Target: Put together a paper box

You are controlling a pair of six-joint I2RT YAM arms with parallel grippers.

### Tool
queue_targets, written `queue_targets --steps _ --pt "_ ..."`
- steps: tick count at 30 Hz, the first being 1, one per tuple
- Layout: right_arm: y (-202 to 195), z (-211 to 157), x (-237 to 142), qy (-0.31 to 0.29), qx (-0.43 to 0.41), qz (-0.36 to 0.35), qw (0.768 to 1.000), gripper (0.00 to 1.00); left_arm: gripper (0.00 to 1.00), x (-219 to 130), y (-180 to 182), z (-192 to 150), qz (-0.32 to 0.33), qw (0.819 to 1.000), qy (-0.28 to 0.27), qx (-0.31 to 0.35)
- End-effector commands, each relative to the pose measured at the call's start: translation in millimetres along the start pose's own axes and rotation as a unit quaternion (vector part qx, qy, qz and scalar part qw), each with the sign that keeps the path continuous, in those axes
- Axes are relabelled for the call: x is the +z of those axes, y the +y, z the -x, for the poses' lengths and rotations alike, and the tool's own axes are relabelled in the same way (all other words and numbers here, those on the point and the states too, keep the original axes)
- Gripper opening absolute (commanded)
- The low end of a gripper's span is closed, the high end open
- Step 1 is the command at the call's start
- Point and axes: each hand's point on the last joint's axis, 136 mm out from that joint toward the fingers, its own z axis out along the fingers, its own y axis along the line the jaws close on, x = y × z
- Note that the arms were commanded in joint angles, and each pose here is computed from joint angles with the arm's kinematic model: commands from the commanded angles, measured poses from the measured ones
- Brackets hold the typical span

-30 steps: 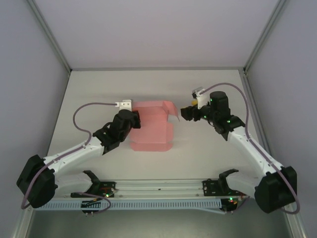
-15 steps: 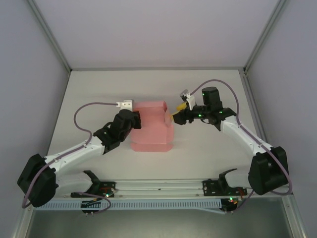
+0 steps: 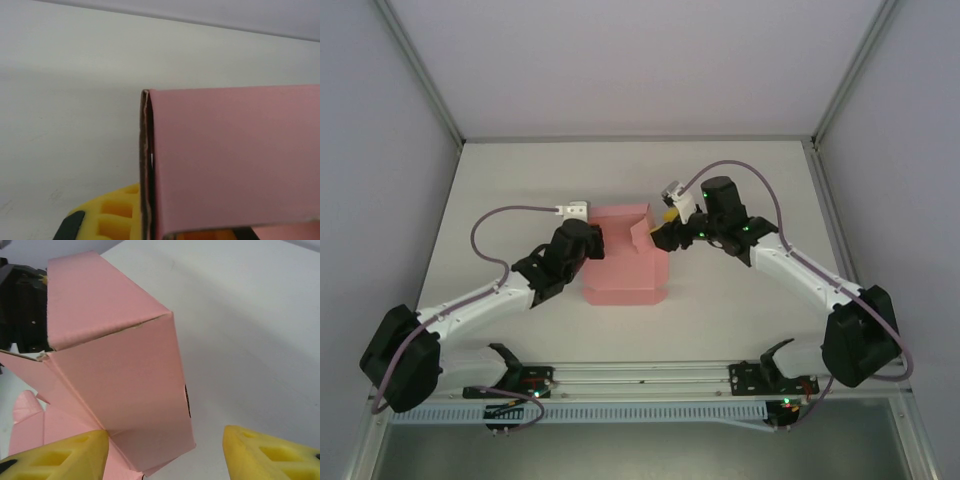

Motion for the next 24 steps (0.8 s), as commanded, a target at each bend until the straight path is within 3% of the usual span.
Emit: queue_targets --steps 1,16,22,24 --pt "-1 24 10 -0.035 -0.011 -0.009 0.999 0.62 0.0 -2 -22 13 -0.039 0.999 -0.007 0.001" --pt "32 16 0 -0.01 0.006 0.074 0.997 0.57 0.0 1 -7 8 0.008 1.0 0.003 -0.008" --pt "28 24 0 -0.02 0.005 0.056 0.998 0.61 0.0 0 -9 9 0.0 1.0 0.003 -0.011" --pt "16 29 3 -0.027 0.014 0.019 0.999 0.61 0.0 -1 -12 9 -0.007 1.0 0.003 -0.01"
